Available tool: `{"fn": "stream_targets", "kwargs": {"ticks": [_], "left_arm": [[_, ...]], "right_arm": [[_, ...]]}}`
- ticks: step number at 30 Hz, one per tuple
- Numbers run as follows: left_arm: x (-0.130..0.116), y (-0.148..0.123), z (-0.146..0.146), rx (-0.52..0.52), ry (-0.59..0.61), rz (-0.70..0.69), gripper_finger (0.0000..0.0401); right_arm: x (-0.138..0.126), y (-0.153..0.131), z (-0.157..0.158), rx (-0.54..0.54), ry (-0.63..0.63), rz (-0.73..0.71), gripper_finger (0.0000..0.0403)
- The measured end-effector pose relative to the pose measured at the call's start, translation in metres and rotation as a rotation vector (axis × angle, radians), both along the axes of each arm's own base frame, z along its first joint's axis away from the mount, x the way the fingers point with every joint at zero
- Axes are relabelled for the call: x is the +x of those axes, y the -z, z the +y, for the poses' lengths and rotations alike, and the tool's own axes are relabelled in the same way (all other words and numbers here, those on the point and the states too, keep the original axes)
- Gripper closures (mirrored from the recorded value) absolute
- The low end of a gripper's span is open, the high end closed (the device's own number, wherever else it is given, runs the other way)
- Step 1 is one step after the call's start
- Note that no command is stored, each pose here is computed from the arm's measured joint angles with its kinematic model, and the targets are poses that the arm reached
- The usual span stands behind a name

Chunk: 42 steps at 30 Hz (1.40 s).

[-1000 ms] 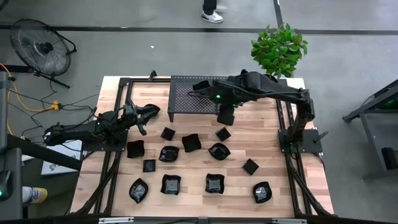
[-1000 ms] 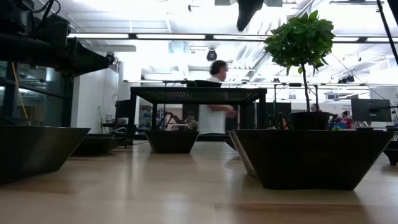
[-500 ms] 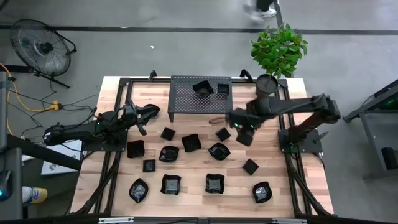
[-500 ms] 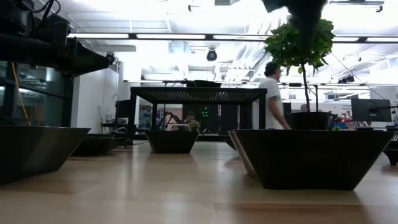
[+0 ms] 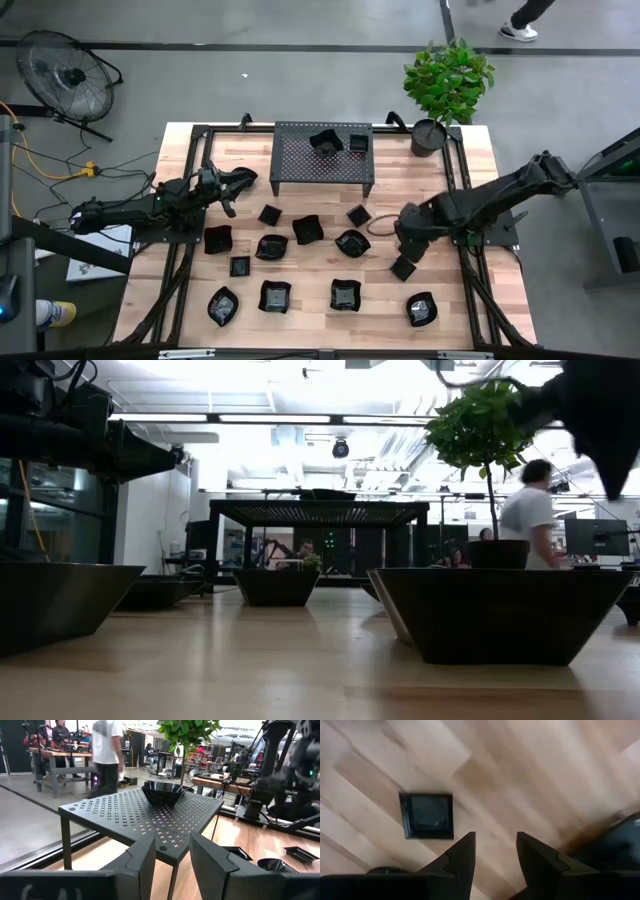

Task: Pick & Place Mini shaped plates
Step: Stack the square plate on top of the square plate on the shelf

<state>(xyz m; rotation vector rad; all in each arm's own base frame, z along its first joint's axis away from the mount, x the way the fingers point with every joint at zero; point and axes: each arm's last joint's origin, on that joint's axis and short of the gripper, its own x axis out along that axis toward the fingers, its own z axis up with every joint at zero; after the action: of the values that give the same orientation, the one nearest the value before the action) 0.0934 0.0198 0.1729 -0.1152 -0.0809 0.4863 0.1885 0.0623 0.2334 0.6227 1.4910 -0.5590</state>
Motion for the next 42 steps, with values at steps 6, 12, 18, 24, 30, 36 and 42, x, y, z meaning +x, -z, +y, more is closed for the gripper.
{"fn": "stream_targets", "kwargs": {"ticks": [6, 12, 18, 24, 30, 36, 42], "left_arm": [[0.000, 0.000, 0.000, 0.000, 0.000, 0.000, 0.0284], [0.000, 0.000, 0.000, 0.000, 0.000, 0.000, 0.0284], [0.000, 0.000, 0.000, 0.000, 0.001, 0.000, 0.0284], [0.000, 0.000, 0.000, 0.000, 0.001, 0.000, 0.0284], [0.000, 0.000, 0.000, 0.000, 0.001, 0.000, 0.0284], [0.000, 0.000, 0.000, 0.000, 0.001, 0.000, 0.0284], [0.000, 0.000, 0.000, 0.000, 0.001, 0.000, 0.0284]], "right_arm": [[-0.008, 0.044, 0.012, 0.121, 0.010, -0.014, 0.0265], [-0.008, 0.063, 0.013, 0.162, 0.014, -0.072, 0.0265], [-0.007, 0.073, 0.014, 0.183, 0.010, -0.131, 0.0265], [-0.010, 0.085, 0.012, 0.190, 0.028, -0.153, 0.0265], [-0.009, 0.085, 0.012, 0.181, 0.027, -0.172, 0.0265], [-0.007, 0.084, 0.013, 0.187, 0.023, -0.191, 0.0266], [-0.005, 0.083, 0.014, 0.199, 0.019, -0.216, 0.0266]]}}
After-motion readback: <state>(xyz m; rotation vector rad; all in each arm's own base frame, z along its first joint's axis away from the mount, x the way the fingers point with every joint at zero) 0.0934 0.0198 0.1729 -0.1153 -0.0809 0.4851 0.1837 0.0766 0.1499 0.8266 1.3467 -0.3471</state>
